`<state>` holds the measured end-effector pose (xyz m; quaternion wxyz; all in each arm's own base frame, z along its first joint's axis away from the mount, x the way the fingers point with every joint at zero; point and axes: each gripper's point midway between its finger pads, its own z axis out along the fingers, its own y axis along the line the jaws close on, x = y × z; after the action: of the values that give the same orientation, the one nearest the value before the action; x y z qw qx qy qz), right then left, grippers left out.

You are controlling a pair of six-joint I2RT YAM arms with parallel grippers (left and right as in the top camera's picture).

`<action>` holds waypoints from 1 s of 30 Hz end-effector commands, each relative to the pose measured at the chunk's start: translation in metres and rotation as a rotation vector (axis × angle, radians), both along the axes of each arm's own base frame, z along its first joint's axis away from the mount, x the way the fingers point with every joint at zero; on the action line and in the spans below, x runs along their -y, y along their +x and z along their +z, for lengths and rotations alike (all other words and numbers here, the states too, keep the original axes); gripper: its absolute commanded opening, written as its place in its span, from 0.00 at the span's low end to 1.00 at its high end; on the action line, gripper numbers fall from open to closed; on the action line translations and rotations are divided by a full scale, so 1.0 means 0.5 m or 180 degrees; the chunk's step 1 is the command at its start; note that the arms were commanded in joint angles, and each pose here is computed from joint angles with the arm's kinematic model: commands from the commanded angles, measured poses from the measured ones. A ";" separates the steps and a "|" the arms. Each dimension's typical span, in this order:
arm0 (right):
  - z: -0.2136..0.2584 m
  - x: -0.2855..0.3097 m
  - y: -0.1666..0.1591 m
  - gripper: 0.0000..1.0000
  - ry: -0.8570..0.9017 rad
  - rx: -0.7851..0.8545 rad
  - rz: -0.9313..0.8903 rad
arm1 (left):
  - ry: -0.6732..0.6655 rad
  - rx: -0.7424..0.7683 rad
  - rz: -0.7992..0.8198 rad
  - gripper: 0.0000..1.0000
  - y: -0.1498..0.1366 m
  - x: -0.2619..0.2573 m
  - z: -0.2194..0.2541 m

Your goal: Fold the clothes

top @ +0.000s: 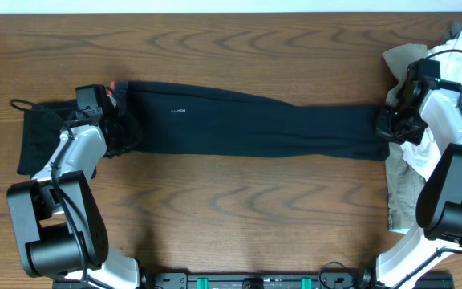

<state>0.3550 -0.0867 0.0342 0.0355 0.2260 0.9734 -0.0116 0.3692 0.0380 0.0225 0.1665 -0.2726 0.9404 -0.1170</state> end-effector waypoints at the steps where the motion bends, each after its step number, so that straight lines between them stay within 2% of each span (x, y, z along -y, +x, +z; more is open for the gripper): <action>1: 0.007 0.038 -0.016 0.03 -0.0146 -0.0042 -0.0130 | 0.0038 0.0025 -0.0036 0.38 0.006 -0.003 0.007; 8: 0.006 0.041 -0.025 0.02 -0.0134 -0.0089 -0.0153 | 0.0038 0.0024 -0.0035 0.39 0.005 -0.003 0.007; 12: 0.006 0.038 -0.036 0.06 -0.0114 -0.0159 -0.0152 | 0.0036 0.0017 -0.0035 0.38 0.004 -0.003 0.007; 15: 0.005 0.034 -0.044 0.06 -0.0096 -0.0217 -0.0144 | 0.0036 0.0017 -0.0035 0.38 0.004 -0.003 0.007; 20: 0.005 0.011 -0.055 0.06 0.0106 -0.0274 -0.0090 | 0.0036 0.0017 -0.0035 0.38 0.004 -0.003 0.007; 27: 0.007 -0.004 -0.093 0.07 0.0212 -0.0520 -0.0043 | 0.0036 0.0017 -0.0035 0.38 0.004 -0.003 0.007; 30: 0.009 -0.006 -0.107 0.14 0.0219 -0.0611 -0.0045 | 0.0036 0.0017 -0.0035 0.39 0.004 -0.003 0.007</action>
<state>0.3054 -0.0820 0.0356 -0.0648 0.2319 0.9706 -0.0018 0.3684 0.0378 0.0222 0.1648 -0.2729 0.9406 -0.1168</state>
